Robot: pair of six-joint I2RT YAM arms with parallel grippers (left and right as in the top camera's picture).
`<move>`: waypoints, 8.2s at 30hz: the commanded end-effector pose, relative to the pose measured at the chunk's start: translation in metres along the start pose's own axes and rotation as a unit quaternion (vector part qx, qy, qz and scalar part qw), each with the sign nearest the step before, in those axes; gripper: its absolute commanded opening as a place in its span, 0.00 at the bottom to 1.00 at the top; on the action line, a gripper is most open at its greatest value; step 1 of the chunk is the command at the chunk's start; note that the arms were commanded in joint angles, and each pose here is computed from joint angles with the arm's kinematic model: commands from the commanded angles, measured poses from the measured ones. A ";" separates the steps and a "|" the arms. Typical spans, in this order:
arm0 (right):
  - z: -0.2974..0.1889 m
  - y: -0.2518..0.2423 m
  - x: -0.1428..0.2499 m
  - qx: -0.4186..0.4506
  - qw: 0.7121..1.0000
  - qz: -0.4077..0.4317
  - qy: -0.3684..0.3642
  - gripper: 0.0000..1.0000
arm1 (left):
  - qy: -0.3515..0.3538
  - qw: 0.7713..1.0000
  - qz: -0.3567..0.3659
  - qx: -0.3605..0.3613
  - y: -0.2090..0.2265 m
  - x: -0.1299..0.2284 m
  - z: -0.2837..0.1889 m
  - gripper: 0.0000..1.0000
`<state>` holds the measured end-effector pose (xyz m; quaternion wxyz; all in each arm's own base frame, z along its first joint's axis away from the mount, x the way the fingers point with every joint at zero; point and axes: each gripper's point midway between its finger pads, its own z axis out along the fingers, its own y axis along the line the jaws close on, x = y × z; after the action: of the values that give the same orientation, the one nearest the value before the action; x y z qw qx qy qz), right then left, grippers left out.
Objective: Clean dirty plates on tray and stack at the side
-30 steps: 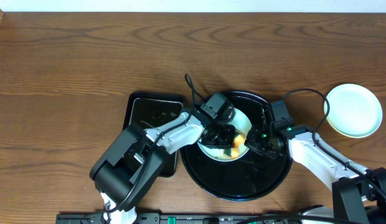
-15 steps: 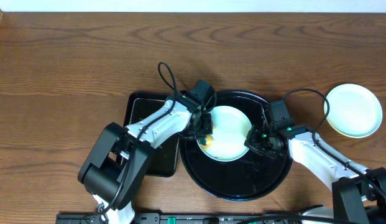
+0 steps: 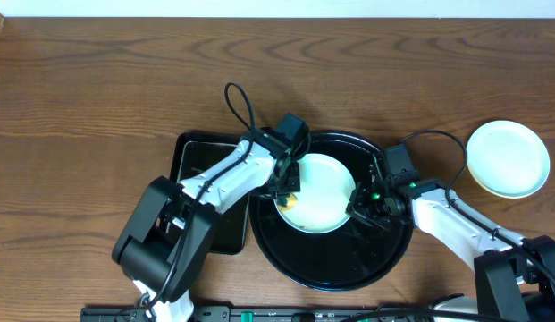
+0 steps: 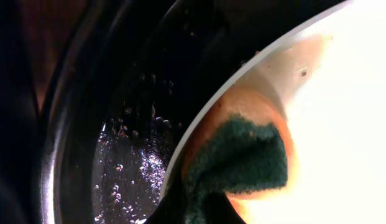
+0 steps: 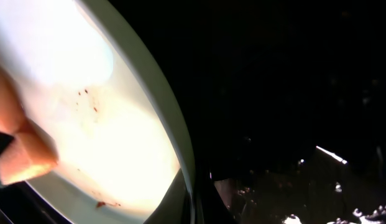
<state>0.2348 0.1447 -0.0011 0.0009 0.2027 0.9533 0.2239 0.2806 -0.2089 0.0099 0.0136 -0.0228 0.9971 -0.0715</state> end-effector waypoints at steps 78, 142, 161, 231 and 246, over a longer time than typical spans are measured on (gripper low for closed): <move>0.004 -0.046 0.011 0.092 0.996 0.022 0.006 0.02 | -0.057 0.997 -0.006 -0.050 0.051 -0.048 -0.023 0.07; -0.165 0.012 -0.104 0.396 0.854 -0.201 -0.269 0.02 | -0.001 0.982 0.045 0.181 -0.030 -0.015 -0.072 0.07; -0.210 0.088 -0.080 0.352 0.847 -0.270 -0.294 0.02 | -0.047 0.994 -0.093 -0.027 0.129 -0.052 -0.061 0.07; -0.123 -0.044 -0.014 -0.002 0.970 0.214 -0.116 0.82 | -0.037 0.991 -0.125 0.007 0.168 -0.050 -0.050 0.07; -0.049 -0.067 -0.034 -0.031 0.956 0.267 -0.115 0.82 | -0.035 0.992 -0.120 0.014 0.165 -0.049 -0.050 0.07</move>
<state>0.2389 0.0593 0.0270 0.0741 0.4440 0.8633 0.2283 0.3235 -0.0352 0.0365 0.0423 -0.1540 0.9836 -0.0837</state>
